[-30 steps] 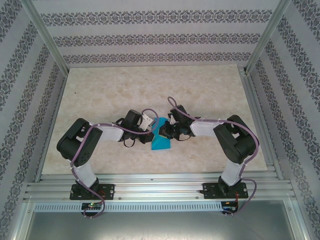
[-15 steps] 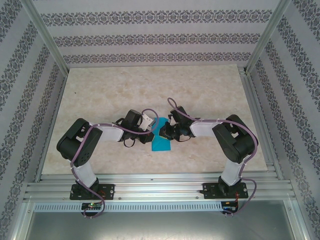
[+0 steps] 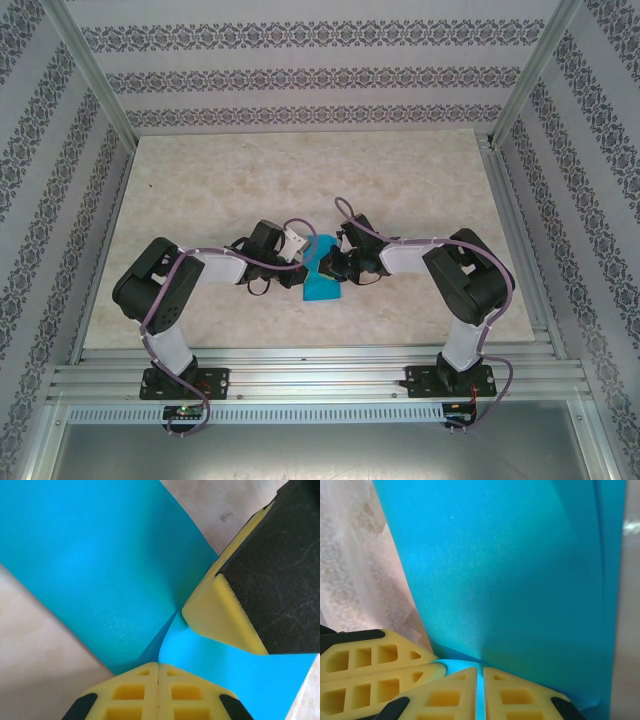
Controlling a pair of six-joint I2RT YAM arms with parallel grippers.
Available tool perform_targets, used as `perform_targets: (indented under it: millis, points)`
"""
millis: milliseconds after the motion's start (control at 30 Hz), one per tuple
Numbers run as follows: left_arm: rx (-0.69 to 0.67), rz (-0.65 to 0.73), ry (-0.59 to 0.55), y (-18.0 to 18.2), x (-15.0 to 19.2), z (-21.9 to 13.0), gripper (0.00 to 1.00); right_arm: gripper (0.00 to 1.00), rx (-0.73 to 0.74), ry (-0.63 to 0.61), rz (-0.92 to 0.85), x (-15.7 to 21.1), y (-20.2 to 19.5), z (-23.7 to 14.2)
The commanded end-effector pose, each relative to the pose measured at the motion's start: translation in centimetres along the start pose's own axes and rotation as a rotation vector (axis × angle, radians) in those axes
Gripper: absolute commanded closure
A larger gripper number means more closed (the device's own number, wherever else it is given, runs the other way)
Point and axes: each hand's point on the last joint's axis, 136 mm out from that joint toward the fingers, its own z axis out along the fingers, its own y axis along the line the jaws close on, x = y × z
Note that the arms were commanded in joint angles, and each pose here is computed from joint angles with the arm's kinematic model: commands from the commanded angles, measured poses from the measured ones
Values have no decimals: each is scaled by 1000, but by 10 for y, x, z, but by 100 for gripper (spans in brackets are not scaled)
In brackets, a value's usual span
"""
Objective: Fold a paper plane with a square sheet of paper (fold left side to right side)
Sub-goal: Fold the triangle a second time at the center of the table.
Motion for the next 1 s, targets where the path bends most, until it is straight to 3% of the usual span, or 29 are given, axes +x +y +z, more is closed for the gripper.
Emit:
perform_targets:
  millis: [0,333,500,700,967]
  points:
    - [-29,-22,54,2,22,-2,95,88,52,26,16,12,-20,9]
    - [-8,-12,-63,-22,-8,-39,77,91,135,63,25,24,-45,11]
    - [24,-25,-107,-39,-15,-61,77,90,153,65,13,23,-47,10]
    - [157,-62,-93,-68,-12,-49,79,90,149,64,10,21,-45,10]
    - [188,-34,-19,-87,0,-18,80,90,149,67,12,21,-45,10]
